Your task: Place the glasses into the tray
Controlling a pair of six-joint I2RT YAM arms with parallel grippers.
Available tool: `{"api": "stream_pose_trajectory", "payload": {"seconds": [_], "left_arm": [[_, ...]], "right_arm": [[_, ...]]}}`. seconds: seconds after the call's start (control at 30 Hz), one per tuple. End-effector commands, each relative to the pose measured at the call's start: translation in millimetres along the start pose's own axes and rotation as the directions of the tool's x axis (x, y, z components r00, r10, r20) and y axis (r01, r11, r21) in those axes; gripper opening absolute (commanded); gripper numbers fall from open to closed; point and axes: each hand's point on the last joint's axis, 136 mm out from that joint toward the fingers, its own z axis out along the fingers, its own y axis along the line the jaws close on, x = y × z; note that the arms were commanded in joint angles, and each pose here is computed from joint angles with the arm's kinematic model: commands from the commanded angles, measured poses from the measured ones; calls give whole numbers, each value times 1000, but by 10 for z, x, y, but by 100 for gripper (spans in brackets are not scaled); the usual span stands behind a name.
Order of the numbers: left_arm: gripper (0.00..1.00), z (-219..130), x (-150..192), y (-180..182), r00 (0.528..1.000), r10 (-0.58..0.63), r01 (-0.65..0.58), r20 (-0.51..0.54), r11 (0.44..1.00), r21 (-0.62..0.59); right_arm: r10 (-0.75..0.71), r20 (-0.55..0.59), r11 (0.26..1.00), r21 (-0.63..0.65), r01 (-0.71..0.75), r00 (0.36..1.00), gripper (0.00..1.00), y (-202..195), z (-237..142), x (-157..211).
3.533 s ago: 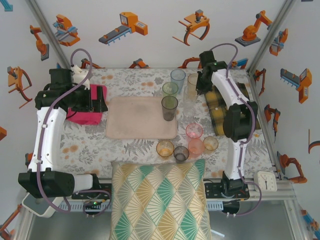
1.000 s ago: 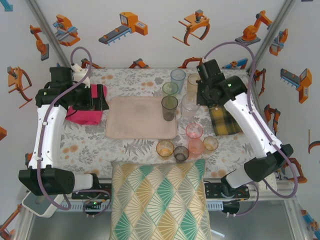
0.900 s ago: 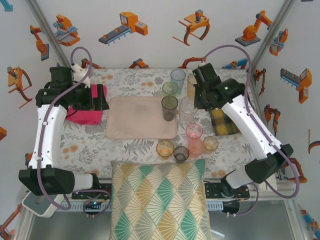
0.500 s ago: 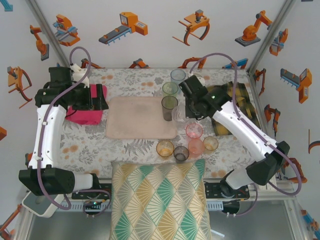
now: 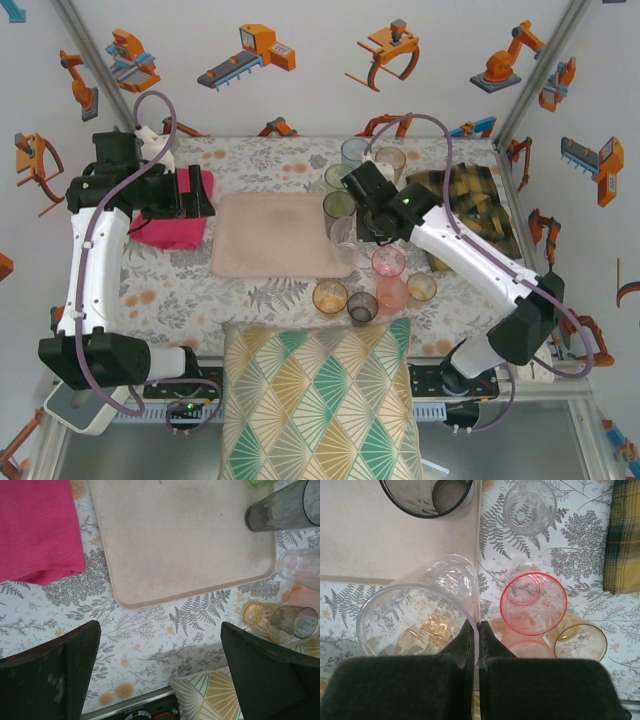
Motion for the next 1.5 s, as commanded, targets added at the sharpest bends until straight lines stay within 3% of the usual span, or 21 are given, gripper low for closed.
{"api": "stream_pose_trajectory", "payload": {"seconds": [0.0,0.83,1.47], "left_arm": [[97,-95,-4,-37,1000,-20,19,18,1000,18],[97,-55,48,-1,999,-27,27,18,1000,15],[97,-53,55,4,999,-32,32,21,999,17]], "right_arm": [[23,32,1000,1,-23,999,0,58,82,-52],[-2,-63,1000,27,4,998,0,204,692,193],[-5,-57,997,78,9,998,2,76,653,185]]}}
